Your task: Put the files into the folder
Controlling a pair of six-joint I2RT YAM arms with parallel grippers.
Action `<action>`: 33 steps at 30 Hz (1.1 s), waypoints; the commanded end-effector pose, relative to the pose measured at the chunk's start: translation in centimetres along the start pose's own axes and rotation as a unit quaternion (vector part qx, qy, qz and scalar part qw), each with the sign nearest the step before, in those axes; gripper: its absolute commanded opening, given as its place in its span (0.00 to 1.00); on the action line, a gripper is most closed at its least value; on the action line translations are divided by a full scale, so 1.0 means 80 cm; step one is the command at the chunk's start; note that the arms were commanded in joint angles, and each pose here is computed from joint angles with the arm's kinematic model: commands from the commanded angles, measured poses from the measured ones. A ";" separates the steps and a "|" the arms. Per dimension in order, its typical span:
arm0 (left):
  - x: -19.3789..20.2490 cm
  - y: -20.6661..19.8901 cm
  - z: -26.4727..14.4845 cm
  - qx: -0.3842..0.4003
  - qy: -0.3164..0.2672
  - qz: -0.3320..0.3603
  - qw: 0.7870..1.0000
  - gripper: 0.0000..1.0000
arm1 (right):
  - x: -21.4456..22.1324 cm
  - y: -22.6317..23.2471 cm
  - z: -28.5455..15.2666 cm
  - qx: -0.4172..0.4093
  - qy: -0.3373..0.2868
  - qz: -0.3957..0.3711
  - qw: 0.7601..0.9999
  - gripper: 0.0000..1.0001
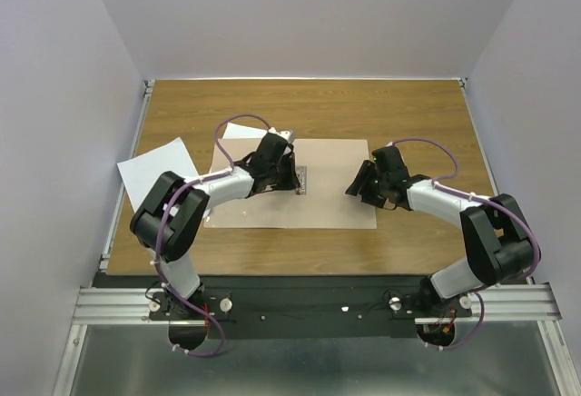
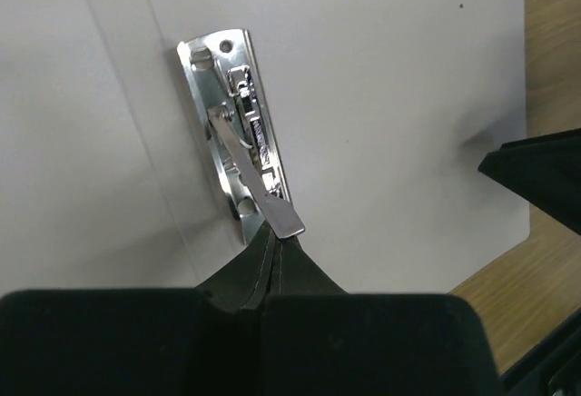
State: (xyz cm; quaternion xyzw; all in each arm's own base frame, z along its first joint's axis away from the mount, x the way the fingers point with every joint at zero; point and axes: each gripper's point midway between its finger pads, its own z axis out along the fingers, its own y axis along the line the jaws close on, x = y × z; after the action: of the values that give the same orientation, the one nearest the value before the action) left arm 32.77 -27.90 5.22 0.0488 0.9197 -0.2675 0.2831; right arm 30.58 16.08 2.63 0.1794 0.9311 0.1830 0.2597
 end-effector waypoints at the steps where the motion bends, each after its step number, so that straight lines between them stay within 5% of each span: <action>1: -0.027 -0.027 0.014 0.050 -0.017 0.020 0.998 0.00 | 0.066 -0.078 0.006 0.104 0.082 -0.019 0.991 0.65; 33: -0.122 0.012 0.095 0.072 -0.033 0.036 0.996 0.00 | 0.065 -0.076 0.011 0.104 0.087 -0.022 0.991 0.65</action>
State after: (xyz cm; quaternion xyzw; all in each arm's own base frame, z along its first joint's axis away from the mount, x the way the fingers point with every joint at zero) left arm 43.93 -29.85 4.35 0.0774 0.8946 -0.3088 0.3136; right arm 30.81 16.18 2.58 0.1738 0.9321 0.1825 0.2603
